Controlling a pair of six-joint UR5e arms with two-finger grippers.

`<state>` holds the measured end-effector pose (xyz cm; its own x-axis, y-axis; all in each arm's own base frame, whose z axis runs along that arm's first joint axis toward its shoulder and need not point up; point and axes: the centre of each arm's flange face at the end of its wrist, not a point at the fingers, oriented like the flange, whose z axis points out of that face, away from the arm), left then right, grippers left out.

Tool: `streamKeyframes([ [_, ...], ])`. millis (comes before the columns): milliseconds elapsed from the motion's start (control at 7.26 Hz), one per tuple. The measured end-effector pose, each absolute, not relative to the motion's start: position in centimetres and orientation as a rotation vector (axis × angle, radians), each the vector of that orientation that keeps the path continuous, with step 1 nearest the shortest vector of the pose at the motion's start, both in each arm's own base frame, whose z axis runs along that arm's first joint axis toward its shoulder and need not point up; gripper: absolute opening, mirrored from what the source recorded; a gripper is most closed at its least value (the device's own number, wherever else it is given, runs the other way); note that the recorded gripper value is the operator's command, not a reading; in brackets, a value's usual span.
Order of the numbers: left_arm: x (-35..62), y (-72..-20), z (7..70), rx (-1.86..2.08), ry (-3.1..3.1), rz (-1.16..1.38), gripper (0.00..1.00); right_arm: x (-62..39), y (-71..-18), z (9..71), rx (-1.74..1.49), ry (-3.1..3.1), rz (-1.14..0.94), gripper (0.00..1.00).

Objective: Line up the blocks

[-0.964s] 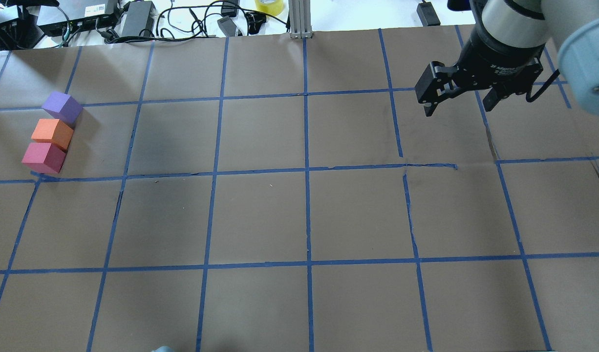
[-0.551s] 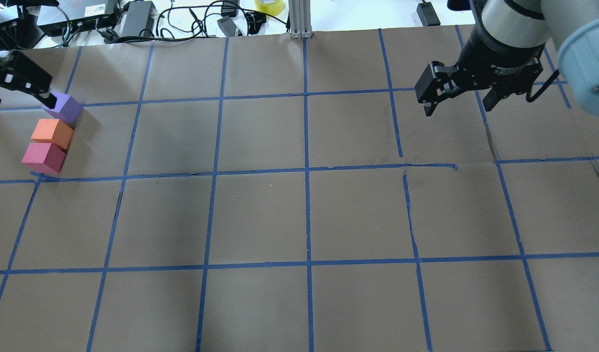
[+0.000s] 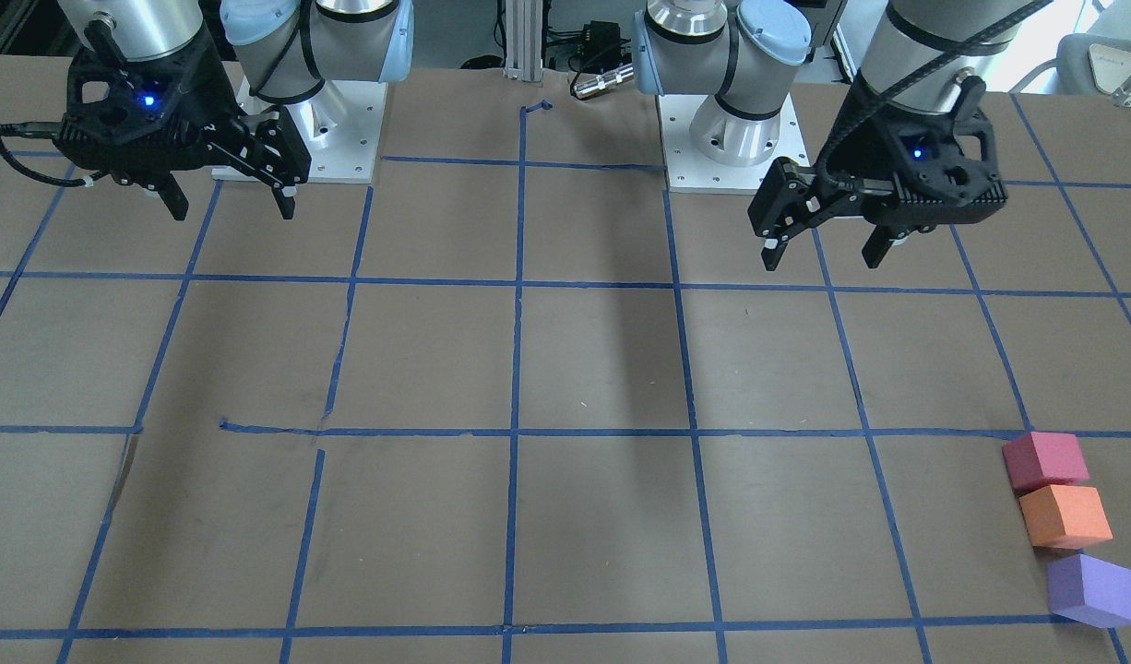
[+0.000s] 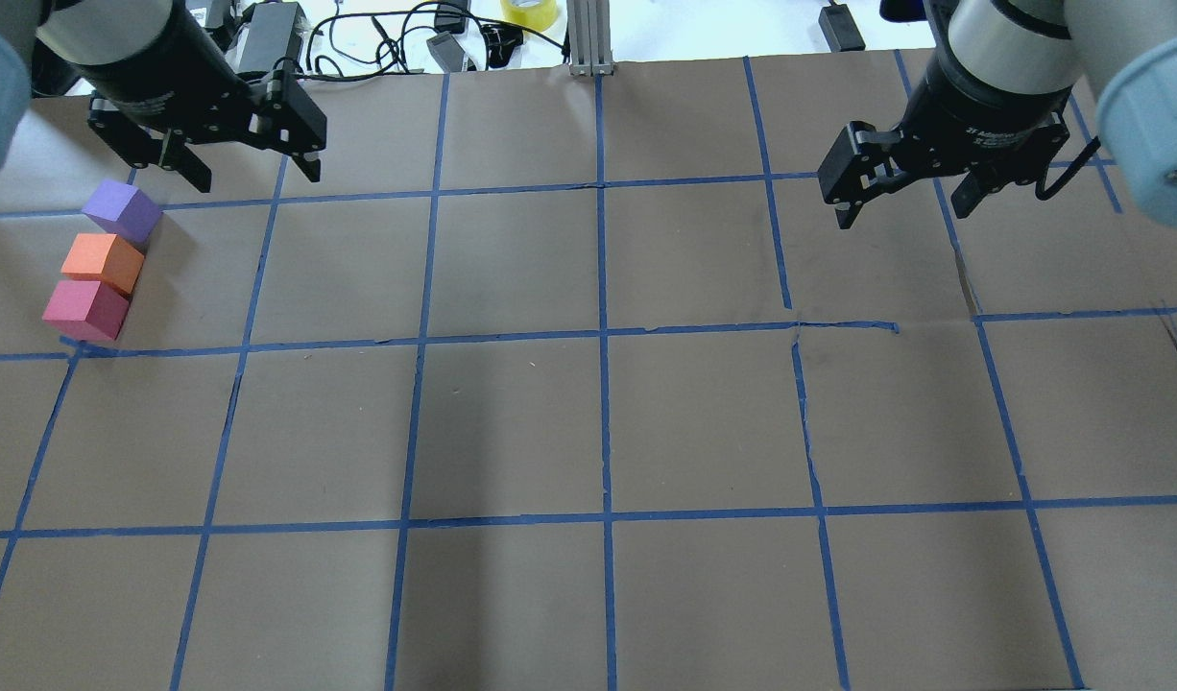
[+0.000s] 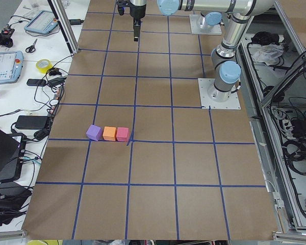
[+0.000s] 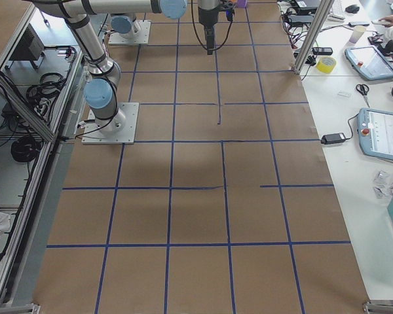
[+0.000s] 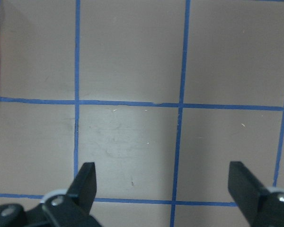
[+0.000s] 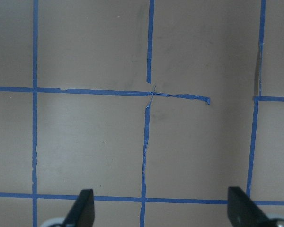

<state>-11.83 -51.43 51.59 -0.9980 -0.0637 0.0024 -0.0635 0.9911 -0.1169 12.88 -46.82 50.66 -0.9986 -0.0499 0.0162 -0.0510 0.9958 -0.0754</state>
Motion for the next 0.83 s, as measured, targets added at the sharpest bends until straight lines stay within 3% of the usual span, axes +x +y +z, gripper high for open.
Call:
streamKeyframes([
  [826, -13.45, -50.62, 51.75, -0.082, 3.134, -0.193, 1.00, 12.85, -46.79, 50.63, 0.071, -3.123, 0.115, 1.00],
])
